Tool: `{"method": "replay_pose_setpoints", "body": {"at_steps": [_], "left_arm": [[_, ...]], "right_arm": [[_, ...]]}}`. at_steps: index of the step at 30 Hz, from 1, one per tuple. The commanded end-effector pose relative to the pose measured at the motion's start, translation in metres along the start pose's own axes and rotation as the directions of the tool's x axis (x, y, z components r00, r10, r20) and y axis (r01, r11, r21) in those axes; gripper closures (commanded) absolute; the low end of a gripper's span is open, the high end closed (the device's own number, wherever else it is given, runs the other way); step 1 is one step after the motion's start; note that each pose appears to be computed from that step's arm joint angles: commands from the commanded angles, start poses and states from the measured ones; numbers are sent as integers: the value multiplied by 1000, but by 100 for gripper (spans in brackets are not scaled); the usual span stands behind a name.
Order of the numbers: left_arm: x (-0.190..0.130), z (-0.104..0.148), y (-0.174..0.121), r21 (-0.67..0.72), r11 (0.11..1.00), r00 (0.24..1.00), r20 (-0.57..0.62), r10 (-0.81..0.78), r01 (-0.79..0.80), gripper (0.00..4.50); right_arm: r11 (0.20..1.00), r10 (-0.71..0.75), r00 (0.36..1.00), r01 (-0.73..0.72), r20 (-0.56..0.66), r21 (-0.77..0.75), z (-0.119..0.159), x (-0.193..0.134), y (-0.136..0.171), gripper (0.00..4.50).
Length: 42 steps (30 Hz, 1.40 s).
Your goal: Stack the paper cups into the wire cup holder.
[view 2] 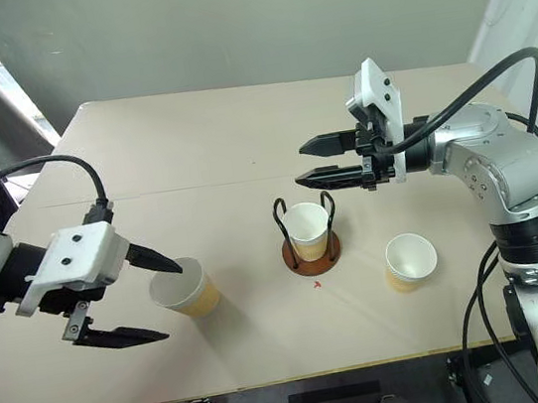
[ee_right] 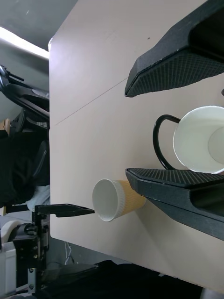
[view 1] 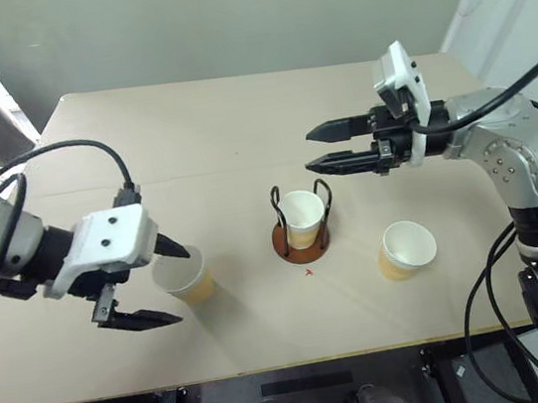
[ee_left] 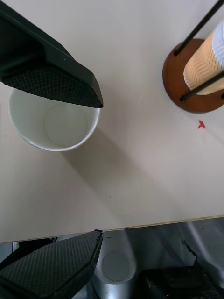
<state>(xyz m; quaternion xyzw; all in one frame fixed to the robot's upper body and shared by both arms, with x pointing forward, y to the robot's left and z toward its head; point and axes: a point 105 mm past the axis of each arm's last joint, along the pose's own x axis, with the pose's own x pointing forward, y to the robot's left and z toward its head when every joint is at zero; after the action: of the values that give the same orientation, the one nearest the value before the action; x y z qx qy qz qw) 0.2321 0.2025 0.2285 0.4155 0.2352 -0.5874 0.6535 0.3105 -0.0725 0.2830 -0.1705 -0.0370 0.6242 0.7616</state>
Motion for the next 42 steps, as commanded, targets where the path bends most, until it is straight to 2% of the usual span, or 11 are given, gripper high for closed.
{"method": "replay_pose_setpoints", "body": {"at_steps": [1, 5, 10, 18, 27, 30, 37, 40, 41, 42], "left_arm": [[-1, -14, 1, 9, 1000, 998, -62, 13, -12, 0], [-4, -38, 4, 25, 999, 987, -157, 38, -34, 0], [1, -53, 5, 33, 999, 983, -179, 48, -43, 0], [25, -52, 2, 14, 999, 994, -99, 44, -43, 0], [35, -57, 4, 25, 999, 997, -80, 24, -22, 0], [38, -57, 3, 30, 999, 997, -72, 12, -10, 58], [38, -59, 7, 32, 999, 998, -66, 16, -14, 305], [37, -58, 11, 32, 999, 998, -57, 23, -21, 428], [37, -57, 12, 31, 999, 998, -50, 26, -24, 447], [36, -57, 13, 29, 999, 999, -45, 27, -26, 447]], "right_arm": [[999, -2, 1000, 2, 12, -49, 11, -5, 3, 214], [999, -5, 1000, 5, 9, -48, 11, -6, 3, 214], [998, -8, 1000, 8, -1, -57, 9, -7, 3, 214], [997, 29, 999, -32, -40, -70, -5, -31, 11, 214], [983, 80, 996, -87, -48, -164, -13, -44, 23, 214], [982, 84, 995, -90, -45, -164, -13, -44, 24, 209], [982, 99, 994, -105, -45, -160, -14, -43, 25, 209], [980, 112, 993, -118, -45, -159, -14, -42, 26, 209], [979, 120, 992, -125, -43, -163, -15, -42, 27, 209], [977, 125, 991, -130, -42, -166, -15, -42, 27, 209]]}}
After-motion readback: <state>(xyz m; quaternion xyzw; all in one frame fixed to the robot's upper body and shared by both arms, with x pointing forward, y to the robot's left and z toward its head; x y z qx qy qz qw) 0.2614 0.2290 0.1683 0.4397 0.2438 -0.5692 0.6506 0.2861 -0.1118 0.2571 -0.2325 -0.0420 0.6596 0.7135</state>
